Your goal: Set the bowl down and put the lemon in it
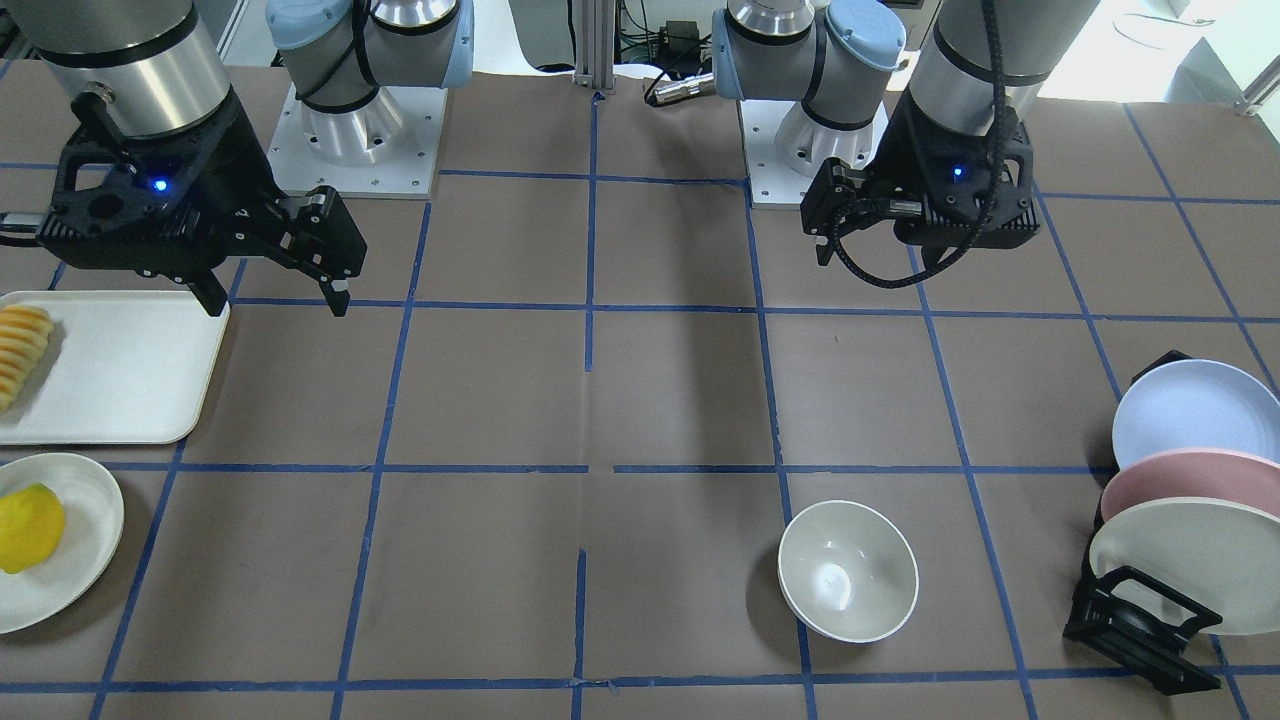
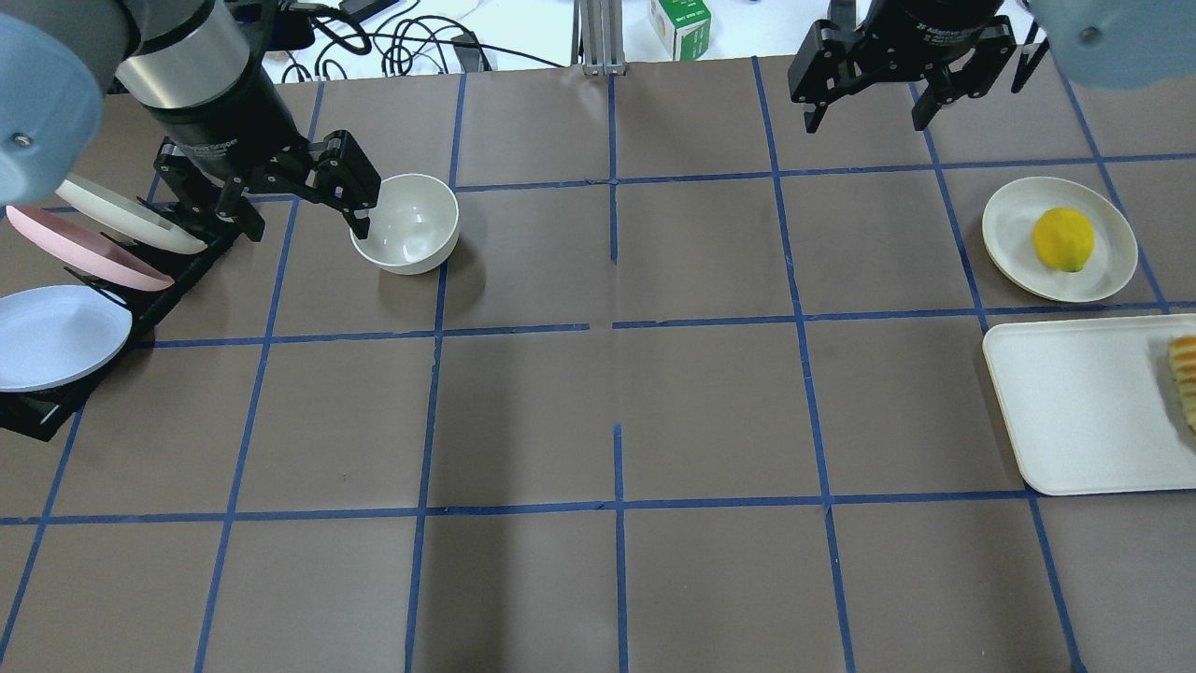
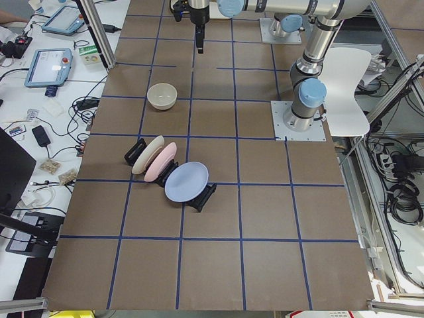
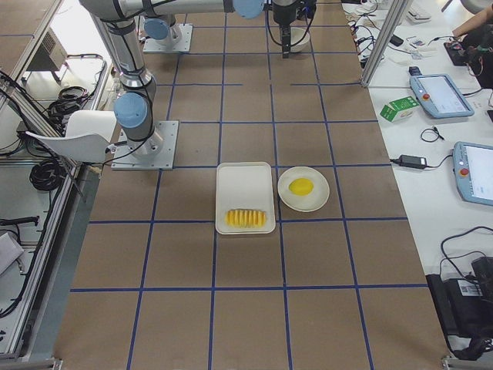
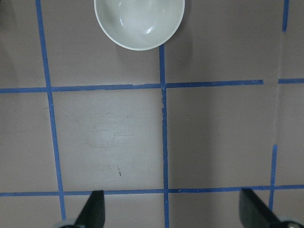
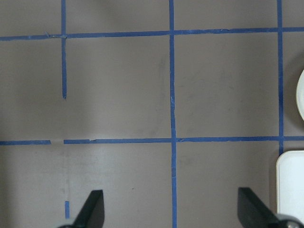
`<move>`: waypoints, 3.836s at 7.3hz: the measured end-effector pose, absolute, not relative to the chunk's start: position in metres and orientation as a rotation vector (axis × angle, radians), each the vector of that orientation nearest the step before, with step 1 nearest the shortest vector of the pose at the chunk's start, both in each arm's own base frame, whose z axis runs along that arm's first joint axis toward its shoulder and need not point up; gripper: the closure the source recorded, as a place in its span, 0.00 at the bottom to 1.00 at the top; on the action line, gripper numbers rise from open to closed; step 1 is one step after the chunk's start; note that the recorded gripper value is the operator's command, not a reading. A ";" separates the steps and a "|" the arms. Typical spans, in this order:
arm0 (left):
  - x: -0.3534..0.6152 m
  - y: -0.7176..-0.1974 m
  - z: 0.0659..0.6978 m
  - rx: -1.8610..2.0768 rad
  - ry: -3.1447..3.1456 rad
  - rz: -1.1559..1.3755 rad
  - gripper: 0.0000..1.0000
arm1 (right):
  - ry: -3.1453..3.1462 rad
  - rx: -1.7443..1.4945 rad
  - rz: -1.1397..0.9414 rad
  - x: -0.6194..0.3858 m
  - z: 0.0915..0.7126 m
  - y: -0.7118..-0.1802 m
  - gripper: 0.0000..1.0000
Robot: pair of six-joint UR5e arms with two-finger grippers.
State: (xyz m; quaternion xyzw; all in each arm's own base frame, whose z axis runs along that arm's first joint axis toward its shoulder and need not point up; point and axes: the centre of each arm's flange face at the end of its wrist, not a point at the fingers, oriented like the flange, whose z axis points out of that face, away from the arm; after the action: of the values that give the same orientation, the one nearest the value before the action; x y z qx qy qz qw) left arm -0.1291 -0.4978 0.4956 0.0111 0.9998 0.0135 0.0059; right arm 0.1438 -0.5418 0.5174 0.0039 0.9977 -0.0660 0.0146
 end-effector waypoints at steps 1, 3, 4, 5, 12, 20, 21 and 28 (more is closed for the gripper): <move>-0.129 -0.498 0.496 0.035 3.129 0.041 0.00 | 3.105 0.012 -0.206 0.144 0.517 -0.542 0.00; -0.128 -0.497 0.496 0.035 3.129 0.047 0.00 | 3.107 0.013 -0.207 0.143 0.518 -0.542 0.00; -0.128 -0.497 0.495 0.034 3.128 0.048 0.00 | 3.112 0.016 -0.211 0.140 0.519 -0.543 0.00; -0.128 -0.498 0.495 0.034 3.128 0.048 0.00 | 3.128 0.025 -0.212 0.132 0.520 -0.545 0.00; -0.045 -0.535 0.480 -0.001 3.138 -0.016 0.00 | 3.165 -0.190 -0.173 -0.184 0.471 -0.570 0.00; 0.000 -0.658 0.254 -0.063 3.253 -0.314 0.00 | 3.027 -0.193 0.027 -0.256 0.228 -0.650 0.00; 0.000 -0.666 0.232 -0.058 3.254 -0.338 0.27 | 3.020 -0.194 0.041 -0.252 0.215 -0.654 0.06; -0.010 -0.675 0.207 -0.047 3.259 -0.340 1.00 | 3.040 -0.204 0.025 -0.246 0.235 -0.655 0.71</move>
State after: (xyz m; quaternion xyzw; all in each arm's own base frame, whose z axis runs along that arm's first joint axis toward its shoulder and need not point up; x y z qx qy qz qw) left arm -0.0097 -0.6750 0.2070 -0.0145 0.9922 -0.1036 -0.0675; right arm -0.2456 -0.6554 0.2351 -0.0670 0.9966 0.0083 0.0473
